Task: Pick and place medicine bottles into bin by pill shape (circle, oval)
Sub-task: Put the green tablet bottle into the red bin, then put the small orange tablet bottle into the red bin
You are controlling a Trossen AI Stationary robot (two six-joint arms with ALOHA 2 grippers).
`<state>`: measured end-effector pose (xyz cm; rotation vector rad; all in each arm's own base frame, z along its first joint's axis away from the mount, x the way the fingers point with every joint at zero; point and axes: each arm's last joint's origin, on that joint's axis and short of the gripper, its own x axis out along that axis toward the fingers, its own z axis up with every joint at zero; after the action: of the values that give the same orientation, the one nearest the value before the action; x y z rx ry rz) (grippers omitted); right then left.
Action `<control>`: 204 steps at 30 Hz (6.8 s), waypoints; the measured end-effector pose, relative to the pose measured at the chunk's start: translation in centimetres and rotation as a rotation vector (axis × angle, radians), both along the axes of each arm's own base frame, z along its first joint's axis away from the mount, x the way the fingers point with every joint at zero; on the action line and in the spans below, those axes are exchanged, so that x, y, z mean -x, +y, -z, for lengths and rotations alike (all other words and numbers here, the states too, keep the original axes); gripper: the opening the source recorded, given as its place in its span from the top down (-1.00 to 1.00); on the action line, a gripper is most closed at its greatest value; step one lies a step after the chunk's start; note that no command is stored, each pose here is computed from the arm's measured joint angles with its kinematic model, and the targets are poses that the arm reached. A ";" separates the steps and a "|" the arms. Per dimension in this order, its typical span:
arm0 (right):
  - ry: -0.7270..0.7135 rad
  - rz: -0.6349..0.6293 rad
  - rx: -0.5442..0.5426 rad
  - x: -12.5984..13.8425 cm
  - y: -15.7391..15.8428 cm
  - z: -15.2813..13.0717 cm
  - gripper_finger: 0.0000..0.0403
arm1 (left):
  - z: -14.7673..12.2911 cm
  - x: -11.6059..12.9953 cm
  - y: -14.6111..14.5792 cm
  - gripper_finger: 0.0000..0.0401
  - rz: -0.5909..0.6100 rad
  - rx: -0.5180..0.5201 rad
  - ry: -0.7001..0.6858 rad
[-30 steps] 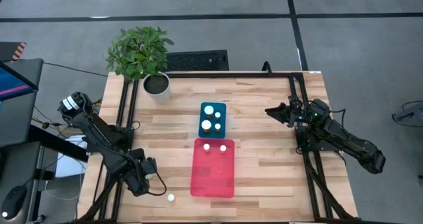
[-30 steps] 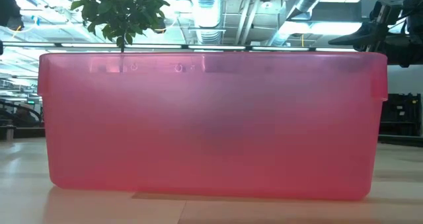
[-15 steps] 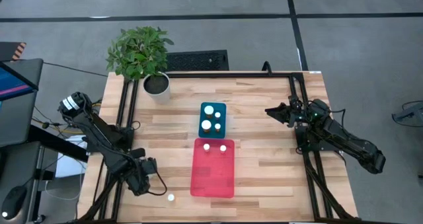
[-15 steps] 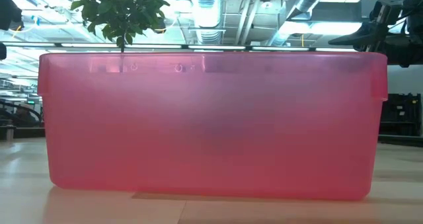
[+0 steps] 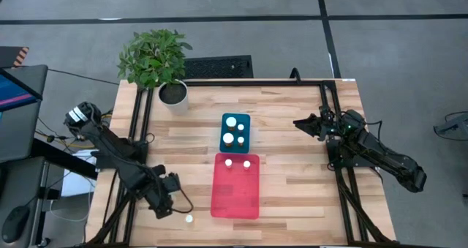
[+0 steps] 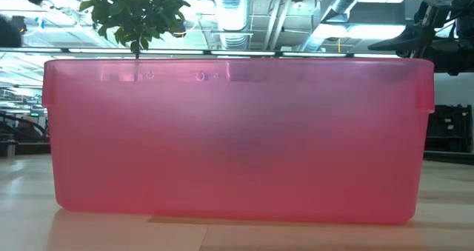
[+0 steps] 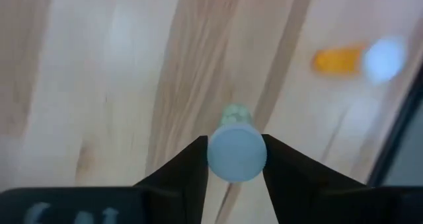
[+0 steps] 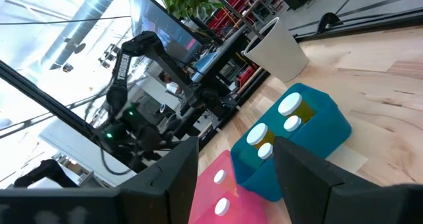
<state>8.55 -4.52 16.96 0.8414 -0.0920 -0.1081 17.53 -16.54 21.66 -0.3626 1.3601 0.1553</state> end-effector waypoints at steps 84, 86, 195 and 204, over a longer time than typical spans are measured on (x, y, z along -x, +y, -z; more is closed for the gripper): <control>0.004 -0.003 -0.001 0.0 0.0 0.0 -0.02 | 1.7 -20.5 5.1 0.24 0.483 -0.259 0.010; 0.005 -0.003 -0.002 0.0 0.0 0.0 -0.02 | 1.7 -20.5 5.1 0.21 0.482 -0.264 0.010; 0.003 -0.003 -0.020 0.0 0.0 0.0 -0.02 | -11.0 -14.0 6.5 0.41 0.179 -0.244 -0.299; 0.005 -0.003 -0.021 -0.1 0.0 0.1 -0.02 | -7.4 -19.8 8.2 0.43 0.258 -0.229 -0.250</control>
<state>8.61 -4.55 16.89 0.8624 -0.0845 -0.1085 37.29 -8.30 29.10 -0.0112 1.1157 0.0483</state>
